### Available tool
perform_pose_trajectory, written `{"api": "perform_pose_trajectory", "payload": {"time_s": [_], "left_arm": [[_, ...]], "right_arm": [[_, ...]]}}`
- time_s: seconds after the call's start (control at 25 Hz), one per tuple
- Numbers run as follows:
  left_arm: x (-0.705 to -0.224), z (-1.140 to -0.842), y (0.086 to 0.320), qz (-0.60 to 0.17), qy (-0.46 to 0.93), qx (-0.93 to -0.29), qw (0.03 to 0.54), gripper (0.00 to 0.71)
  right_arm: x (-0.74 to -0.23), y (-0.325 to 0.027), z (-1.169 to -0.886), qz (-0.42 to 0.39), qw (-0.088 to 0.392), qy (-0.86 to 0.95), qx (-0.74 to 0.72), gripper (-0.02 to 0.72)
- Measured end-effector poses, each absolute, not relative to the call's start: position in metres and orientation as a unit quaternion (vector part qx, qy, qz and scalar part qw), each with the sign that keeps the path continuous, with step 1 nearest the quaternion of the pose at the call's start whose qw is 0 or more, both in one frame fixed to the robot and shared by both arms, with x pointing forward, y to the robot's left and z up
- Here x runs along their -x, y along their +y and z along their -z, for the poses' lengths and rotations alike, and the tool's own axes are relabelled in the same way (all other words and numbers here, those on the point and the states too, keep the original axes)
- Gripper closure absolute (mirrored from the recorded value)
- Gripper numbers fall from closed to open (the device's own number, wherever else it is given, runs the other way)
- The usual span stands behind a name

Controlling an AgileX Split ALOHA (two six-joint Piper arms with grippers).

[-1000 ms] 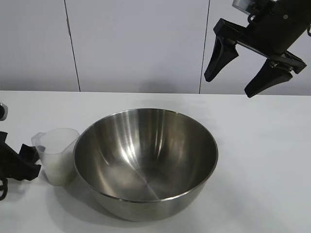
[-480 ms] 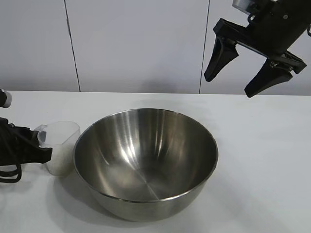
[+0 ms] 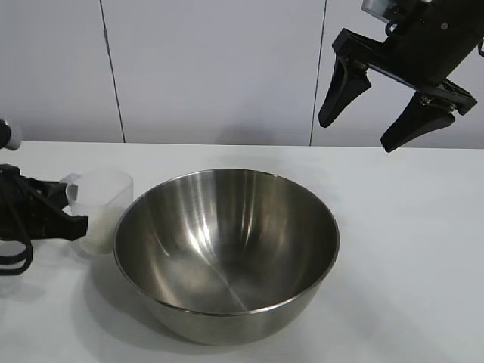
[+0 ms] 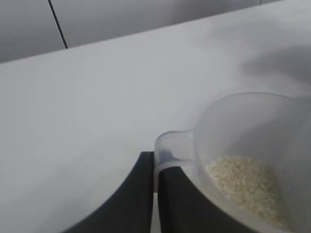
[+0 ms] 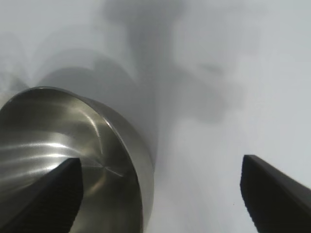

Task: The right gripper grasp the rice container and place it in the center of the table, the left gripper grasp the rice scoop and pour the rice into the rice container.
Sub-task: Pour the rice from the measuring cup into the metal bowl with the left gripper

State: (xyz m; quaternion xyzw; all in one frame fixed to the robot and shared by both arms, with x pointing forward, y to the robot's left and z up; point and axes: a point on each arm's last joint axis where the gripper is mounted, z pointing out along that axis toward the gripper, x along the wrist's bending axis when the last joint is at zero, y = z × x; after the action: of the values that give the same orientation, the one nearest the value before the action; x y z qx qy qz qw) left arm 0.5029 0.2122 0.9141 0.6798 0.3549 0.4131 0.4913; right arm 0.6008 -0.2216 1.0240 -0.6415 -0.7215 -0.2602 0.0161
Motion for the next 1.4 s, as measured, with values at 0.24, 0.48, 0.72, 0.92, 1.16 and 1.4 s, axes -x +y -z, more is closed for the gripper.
{"api": "perform_pose_trajectory", "payload": {"time_s": [0.24, 0.48, 0.72, 0.92, 1.16, 1.4], "left_arm": [[-0.519, -0.964, 0.197, -0.444, 0.263, -0.743, 0.427, 0.7], [-0.521, -0.996, 0.16, -0.474, 0.118, -0.801, 0.347, 0.7], [-0.503, -0.995, 0.127, -0.498, -0.01, -0.82, 0.283, 0.7], [-0.489, -0.998, 0.106, -0.536, -0.121, -0.801, 0.238, 0.7], [-0.486, -0.989, 0.091, -0.563, -0.282, -0.758, 0.167, 0.7], [-0.487, -0.958, 0.079, -0.544, -0.409, -0.722, 0.124, 0.7]], "right_arm": [[-0.601, -0.222, -1.024, 0.26, 0.016, -0.721, 0.641, 0.093], [-0.601, -0.222, -1.024, 0.26, 0.016, -0.722, 0.641, 0.093], [-0.601, -0.222, -1.024, 0.257, 0.013, -0.724, 0.64, 0.093], [-0.601, -0.223, -1.023, 0.253, 0.01, -0.727, 0.638, 0.093], [-0.6, -0.223, -1.023, 0.25, 0.008, -0.729, 0.637, 0.093], [-0.6, -0.224, -1.023, 0.245, 0.009, -0.732, 0.636, 0.093]]}}
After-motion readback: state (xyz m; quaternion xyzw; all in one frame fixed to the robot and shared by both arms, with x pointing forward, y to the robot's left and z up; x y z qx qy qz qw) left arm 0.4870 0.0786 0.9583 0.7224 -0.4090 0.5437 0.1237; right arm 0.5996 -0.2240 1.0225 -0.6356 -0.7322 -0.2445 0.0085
